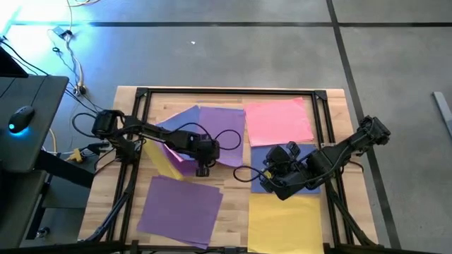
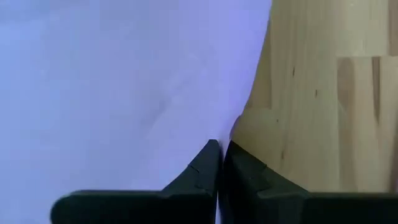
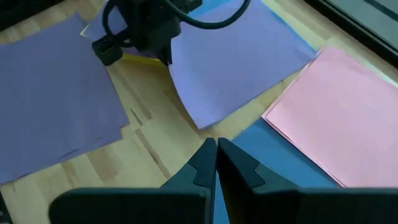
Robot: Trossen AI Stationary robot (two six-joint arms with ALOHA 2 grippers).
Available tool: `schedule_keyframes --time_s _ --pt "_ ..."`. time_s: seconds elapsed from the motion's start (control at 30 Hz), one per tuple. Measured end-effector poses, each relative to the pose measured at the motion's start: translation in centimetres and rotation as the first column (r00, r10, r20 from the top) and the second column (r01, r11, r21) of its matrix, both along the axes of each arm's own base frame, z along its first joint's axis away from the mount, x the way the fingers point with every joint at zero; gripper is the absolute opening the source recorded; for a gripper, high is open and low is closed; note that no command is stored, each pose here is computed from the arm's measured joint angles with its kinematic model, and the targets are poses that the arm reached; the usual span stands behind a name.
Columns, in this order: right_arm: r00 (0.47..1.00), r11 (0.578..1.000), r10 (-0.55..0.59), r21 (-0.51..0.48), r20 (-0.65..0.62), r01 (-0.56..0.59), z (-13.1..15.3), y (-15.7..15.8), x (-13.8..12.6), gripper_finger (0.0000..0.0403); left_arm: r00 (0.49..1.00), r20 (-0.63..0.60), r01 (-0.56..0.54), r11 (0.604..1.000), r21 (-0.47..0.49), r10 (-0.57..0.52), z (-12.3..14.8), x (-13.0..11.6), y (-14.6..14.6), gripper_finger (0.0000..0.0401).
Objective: Organize paper
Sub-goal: Stack the purple paper on the bottom left of the table
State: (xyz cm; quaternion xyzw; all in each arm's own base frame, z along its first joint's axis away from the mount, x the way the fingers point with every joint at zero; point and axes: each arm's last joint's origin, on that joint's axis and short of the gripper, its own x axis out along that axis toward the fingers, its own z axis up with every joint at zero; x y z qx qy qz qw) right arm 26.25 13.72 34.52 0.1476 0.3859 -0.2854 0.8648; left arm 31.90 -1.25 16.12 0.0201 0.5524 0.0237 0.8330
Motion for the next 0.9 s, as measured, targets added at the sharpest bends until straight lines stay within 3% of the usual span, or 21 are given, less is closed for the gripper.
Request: schedule_keyframes --time_s 0.2,0.57,0.67,0.8,0.9 --pt "1.000 1.000 -0.004 -0.004 0.006 0.004 0.0 0.0 0.1 0.0000 1.000 0.000 0.004 0.999 -0.053 -0.004 -1.0 -0.3 -0.1 0.0007" --pt "1.000 1.000 -0.004 0.002 0.013 0.004 0.0 0.0 0.1 0.0000 0.997 0.020 -0.073 0.992 -0.107 0.075 -3.3 -1.8 -0.1 0.0074" --pt "1.000 1.000 -0.003 0.002 0.013 0.003 0.0 0.0 0.1 0.0000 0.997 0.017 -0.079 0.990 -0.115 0.082 -3.4 -1.9 -0.1 0.0062" --pt "1.000 1.000 -0.003 0.003 0.013 0.003 0.0 0.0 0.1 0.0000 0.997 0.014 -0.075 0.989 -0.129 0.077 -3.2 -1.7 -0.2 0.0009" --pt "1.000 1.000 -0.002 0.004 0.012 0.002 0.0 0.0 0.1 0.0000 0.996 -0.004 -0.087 0.984 -0.152 0.087 -2.5 -1.4 -0.3 0.0005"
